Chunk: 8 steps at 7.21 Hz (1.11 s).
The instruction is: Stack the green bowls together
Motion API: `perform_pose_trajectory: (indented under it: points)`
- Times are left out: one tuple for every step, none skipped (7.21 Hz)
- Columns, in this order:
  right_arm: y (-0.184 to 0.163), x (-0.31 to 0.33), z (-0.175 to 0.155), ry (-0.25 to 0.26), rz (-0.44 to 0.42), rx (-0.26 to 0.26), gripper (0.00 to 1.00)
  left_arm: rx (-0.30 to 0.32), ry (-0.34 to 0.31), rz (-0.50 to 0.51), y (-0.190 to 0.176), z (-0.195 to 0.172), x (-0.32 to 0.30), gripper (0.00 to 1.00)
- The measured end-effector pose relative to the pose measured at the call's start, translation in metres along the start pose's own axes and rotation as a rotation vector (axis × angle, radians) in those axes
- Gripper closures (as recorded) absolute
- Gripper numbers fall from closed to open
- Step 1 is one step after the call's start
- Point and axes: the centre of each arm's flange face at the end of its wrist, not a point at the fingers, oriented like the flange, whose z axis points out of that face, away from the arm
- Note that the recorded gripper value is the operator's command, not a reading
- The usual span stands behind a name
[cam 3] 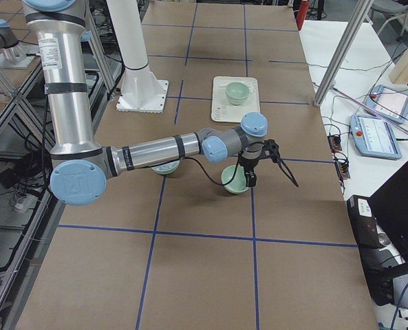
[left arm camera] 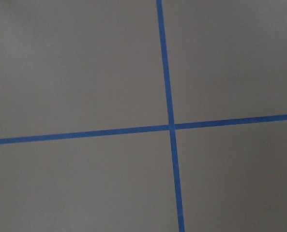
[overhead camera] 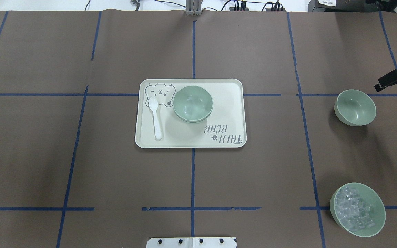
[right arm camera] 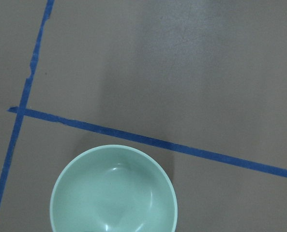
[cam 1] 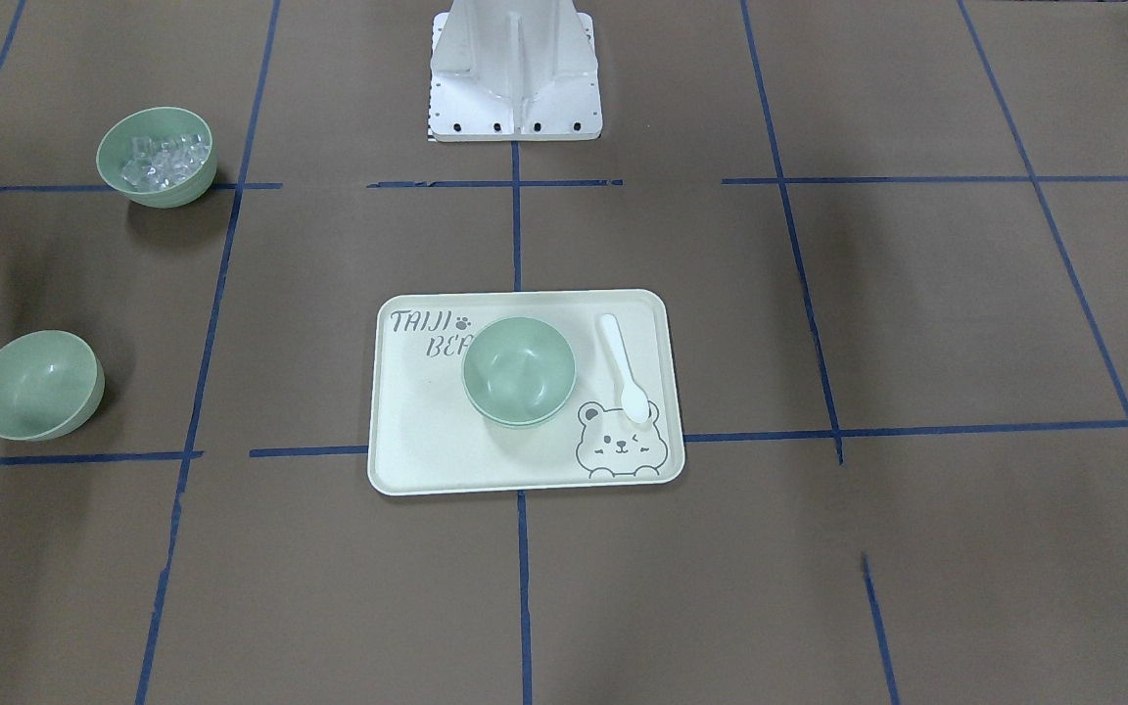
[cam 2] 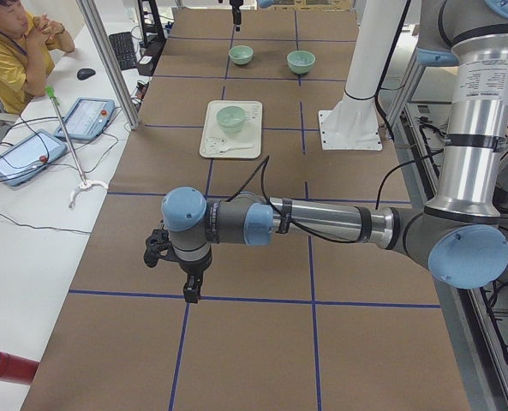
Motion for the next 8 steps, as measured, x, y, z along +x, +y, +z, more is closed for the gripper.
perform_pose_trajectory:
  points:
    - [0.000, 0.001, 0.024, -0.005, -0.005, 0.021, 0.12, -0.003, 0.001, -0.004, 0.001, 0.001, -0.001, 0.00]
    - [0.003, 0.002, 0.048, 0.006, -0.015, 0.044, 0.26, -0.003, 0.002, -0.005, 0.002, 0.001, -0.002, 0.00]
    - [0.009, 0.002, 0.068, 0.031, -0.025, 0.048, 0.81, -0.003, 0.003, -0.005, 0.002, 0.001, -0.001, 0.00]
    - [0.014, 0.003, 0.080, 0.043, -0.028, 0.041, 1.00, -0.002, 0.003, -0.004, 0.001, 0.001, -0.001, 0.00]
    - [0.018, 0.004, 0.085, 0.044, -0.028, 0.034, 1.00, -0.001, 0.003, -0.003, 0.001, 0.000, 0.000, 0.00]
    - [0.021, 0.004, 0.086, 0.043, -0.028, 0.031, 1.00, 0.000, 0.003, -0.003, 0.001, 0.000, 0.000, 0.00]
    - [0.020, -0.001, 0.082, 0.032, -0.033, 0.033, 1.00, 0.001, 0.003, -0.001, 0.001, -0.001, 0.001, 0.00]
    - [0.015, -0.017, 0.071, 0.002, -0.030, 0.037, 1.00, 0.000, 0.002, -0.002, 0.001, 0.000, 0.000, 0.00]
